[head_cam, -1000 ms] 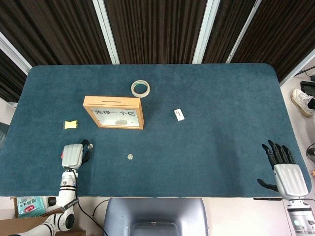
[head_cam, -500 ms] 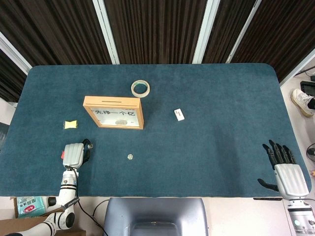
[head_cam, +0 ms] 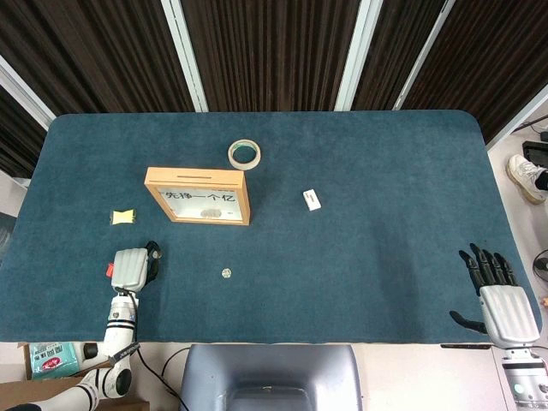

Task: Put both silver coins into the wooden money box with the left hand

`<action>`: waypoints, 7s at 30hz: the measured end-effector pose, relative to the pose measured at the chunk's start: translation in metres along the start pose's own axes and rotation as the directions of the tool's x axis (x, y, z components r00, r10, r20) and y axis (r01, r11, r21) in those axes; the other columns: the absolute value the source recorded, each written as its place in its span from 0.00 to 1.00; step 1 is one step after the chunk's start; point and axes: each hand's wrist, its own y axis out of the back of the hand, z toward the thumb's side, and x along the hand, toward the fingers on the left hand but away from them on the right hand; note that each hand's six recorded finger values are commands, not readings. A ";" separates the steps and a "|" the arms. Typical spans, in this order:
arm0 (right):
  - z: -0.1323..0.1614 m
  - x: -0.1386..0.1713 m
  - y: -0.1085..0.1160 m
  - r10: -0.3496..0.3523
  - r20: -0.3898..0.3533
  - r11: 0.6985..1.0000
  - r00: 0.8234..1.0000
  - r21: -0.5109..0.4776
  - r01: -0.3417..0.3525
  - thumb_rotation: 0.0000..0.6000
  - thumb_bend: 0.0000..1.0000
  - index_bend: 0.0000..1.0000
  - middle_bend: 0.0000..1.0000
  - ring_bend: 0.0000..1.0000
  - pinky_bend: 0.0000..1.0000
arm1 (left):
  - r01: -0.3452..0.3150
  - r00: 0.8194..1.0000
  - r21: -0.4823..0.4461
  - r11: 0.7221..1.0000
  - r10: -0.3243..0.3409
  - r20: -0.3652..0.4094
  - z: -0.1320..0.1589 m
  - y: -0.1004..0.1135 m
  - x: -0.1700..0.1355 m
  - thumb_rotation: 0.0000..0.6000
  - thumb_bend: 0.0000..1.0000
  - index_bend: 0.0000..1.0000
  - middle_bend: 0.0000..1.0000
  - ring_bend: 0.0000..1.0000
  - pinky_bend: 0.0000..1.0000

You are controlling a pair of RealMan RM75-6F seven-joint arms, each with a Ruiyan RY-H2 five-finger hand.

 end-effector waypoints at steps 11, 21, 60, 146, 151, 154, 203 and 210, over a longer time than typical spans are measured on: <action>-0.001 0.001 0.001 -0.002 0.001 1.000 1.000 -0.001 0.002 1.00 0.10 0.00 0.00 0.00 0.00 | 0.005 1.000 0.008 1.000 -0.005 -0.010 -0.001 -0.001 0.003 1.00 0.37 0.46 1.00 1.00 1.00; -0.001 0.000 0.000 0.002 0.001 1.000 1.000 0.001 -0.002 1.00 0.10 0.00 0.00 0.00 0.00 | -0.018 0.999 0.006 1.000 0.018 -0.033 -0.004 0.000 0.007 1.00 0.37 0.56 1.00 1.00 1.00; 0.000 0.000 -0.002 0.011 0.001 1.000 1.000 0.007 -0.011 1.00 0.10 0.00 0.00 0.00 0.00 | -0.104 0.994 -0.004 0.995 0.104 -0.035 -0.003 0.014 0.009 1.00 0.53 0.69 1.00 1.00 1.00; -0.016 -0.011 0.002 0.049 0.036 0.997 0.998 -0.055 -0.047 1.00 0.10 0.00 0.00 0.00 0.00 | 0.003 0.983 -0.138 0.990 0.023 0.184 0.131 0.224 0.105 1.00 0.57 0.71 1.00 1.00 1.00; -0.016 -0.012 0.002 0.050 0.038 0.997 0.998 -0.055 -0.047 1.00 0.10 0.00 0.00 0.00 0.00 | -0.002 0.982 -0.137 0.991 0.027 0.186 0.132 0.223 0.106 1.00 0.54 0.57 1.00 1.00 1.00; -0.016 -0.012 0.002 0.051 0.040 0.997 0.998 -0.055 -0.048 1.00 0.10 0.00 0.00 0.00 0.00 | -0.006 0.982 -0.140 0.990 0.033 0.187 0.131 0.224 0.106 1.00 0.53 0.51 1.00 1.00 1.00; 0.007 0.003 0.002 0.039 -0.061 0.997 0.997 -0.057 -0.043 1.00 0.10 0.00 0.00 0.00 0.00 | 0.054 0.935 -0.229 0.972 0.031 0.353 0.083 0.046 -0.066 1.00 0.40 0.44 1.00 1.00 1.00; 0.004 0.004 0.005 0.036 -0.060 0.997 0.998 -0.069 -0.040 1.00 0.10 0.00 0.00 0.00 0.00 | 0.069 0.925 -0.219 0.973 0.019 0.380 0.106 0.025 -0.069 1.00 0.40 0.44 1.00 1.00 1.00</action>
